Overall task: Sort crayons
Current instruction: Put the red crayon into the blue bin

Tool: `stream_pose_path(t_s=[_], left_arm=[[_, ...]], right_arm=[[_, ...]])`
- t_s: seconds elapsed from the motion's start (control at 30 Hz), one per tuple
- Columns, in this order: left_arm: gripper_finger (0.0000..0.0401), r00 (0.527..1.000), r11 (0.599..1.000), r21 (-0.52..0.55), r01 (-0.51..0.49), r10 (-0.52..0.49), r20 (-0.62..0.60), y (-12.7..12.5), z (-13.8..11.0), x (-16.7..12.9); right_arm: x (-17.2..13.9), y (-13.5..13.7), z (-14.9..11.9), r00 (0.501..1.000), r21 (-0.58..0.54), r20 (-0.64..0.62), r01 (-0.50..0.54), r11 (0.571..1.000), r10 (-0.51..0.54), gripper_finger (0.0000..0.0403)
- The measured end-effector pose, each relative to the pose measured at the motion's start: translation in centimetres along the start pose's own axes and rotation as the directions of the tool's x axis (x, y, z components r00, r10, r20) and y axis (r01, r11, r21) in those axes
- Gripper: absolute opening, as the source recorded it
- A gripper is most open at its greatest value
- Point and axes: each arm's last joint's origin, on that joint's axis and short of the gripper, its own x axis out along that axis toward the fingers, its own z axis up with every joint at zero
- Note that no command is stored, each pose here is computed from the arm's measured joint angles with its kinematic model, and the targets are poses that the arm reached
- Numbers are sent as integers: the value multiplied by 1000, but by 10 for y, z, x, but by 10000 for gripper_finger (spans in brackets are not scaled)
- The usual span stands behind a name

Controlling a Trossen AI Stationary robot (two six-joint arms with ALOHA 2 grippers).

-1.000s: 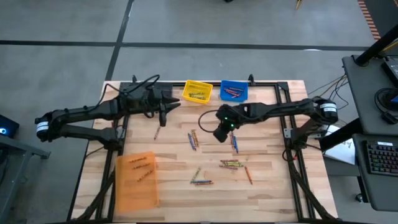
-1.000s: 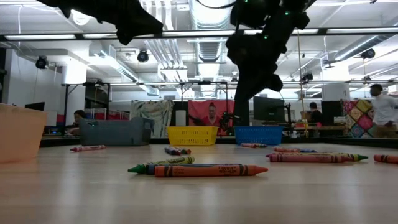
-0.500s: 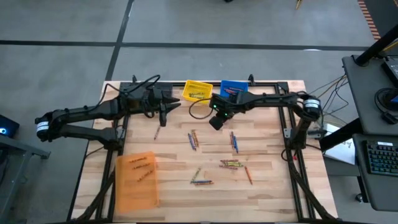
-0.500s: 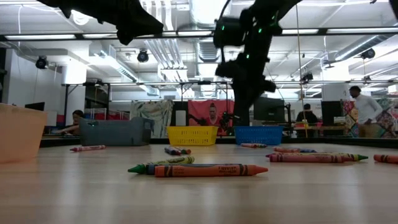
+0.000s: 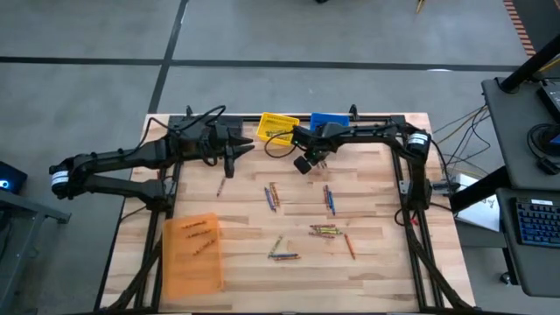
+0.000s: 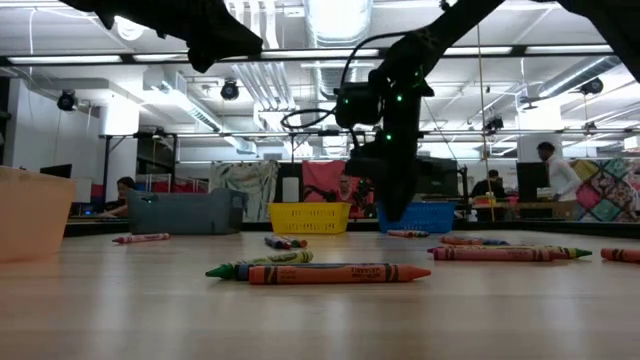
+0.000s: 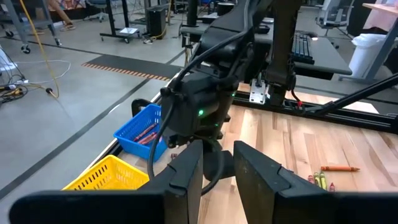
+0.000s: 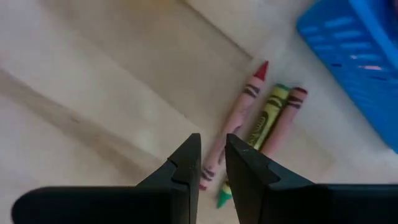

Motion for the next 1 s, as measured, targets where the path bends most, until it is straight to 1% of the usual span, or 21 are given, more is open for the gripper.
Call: stream_pose_path(t_s=[0.13,0.3,0.67,0.9,1.0], left_arm=[[73,1000,1000,0,-13,13,1,0,0,0],[73,1000,1000,0,-18,18,1,1,0,0],[73,1000,1000,0,-18,18,0,1,0,0],[73,1000,1000,0,-19,19,0,1,0,0],[73,1000,1000,0,-19,19,0,1,0,0]], right_arm=[[0,-3,2,999,6,21,37,999,-37,63],[1,-2,1,999,3,21,43,999,-43,63],[27,1,-1,997,-9,-34,66,998,-66,63],[31,3,-1,997,-23,-38,62,998,-63,63],[31,3,-1,998,-31,-49,36,999,-38,62]])
